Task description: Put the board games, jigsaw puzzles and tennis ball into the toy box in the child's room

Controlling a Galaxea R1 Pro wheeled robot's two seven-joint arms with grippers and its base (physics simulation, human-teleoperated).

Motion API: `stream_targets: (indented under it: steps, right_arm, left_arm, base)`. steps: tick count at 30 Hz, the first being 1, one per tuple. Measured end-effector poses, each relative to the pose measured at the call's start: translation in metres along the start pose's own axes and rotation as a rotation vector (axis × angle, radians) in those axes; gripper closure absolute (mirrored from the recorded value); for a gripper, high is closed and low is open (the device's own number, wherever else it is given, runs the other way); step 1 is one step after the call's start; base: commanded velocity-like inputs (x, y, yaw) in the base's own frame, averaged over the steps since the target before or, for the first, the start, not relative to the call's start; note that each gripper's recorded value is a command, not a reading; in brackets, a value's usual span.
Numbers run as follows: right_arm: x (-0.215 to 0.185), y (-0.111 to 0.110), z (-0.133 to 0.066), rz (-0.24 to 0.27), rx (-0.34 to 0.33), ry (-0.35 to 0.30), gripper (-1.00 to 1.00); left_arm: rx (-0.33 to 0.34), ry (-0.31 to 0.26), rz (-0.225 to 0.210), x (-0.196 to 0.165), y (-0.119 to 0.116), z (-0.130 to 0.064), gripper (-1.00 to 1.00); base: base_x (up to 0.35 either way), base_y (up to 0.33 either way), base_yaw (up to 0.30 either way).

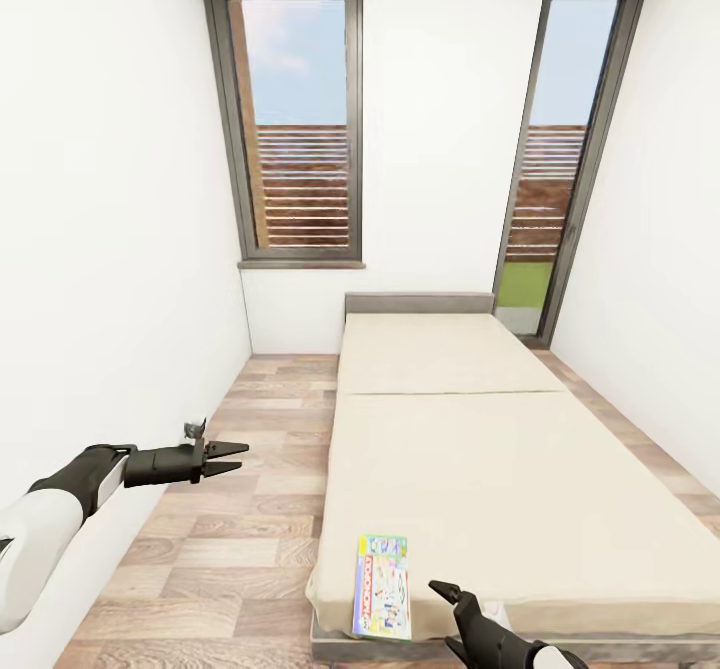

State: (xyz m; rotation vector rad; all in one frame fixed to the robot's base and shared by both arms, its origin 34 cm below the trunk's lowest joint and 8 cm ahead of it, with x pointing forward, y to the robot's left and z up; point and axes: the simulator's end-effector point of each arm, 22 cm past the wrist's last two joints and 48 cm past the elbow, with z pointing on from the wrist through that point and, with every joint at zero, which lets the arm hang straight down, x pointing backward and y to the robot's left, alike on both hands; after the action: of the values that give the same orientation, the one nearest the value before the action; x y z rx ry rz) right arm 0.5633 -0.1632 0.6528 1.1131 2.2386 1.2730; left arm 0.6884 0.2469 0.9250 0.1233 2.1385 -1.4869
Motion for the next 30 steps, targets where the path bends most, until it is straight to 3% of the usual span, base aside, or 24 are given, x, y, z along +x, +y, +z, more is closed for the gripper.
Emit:
stream_targets:
  steps: [23,30]
  right_arm:
    - [-0.001,-0.028,0.021,0.008,-0.015,0.004,-1.0]
    - [-0.002,-0.022,0.025,0.013,-0.091,0.008,-1.0]
  left_arm:
    - [0.012,0.001,-0.006,0.018,0.028,0.012,-1.0]
    - [0.091,0.001,-0.025,0.019,0.017,0.018,-1.0]
  base:
    - [0.0,0.0,0.0]
    - [0.0,0.0,0.0]
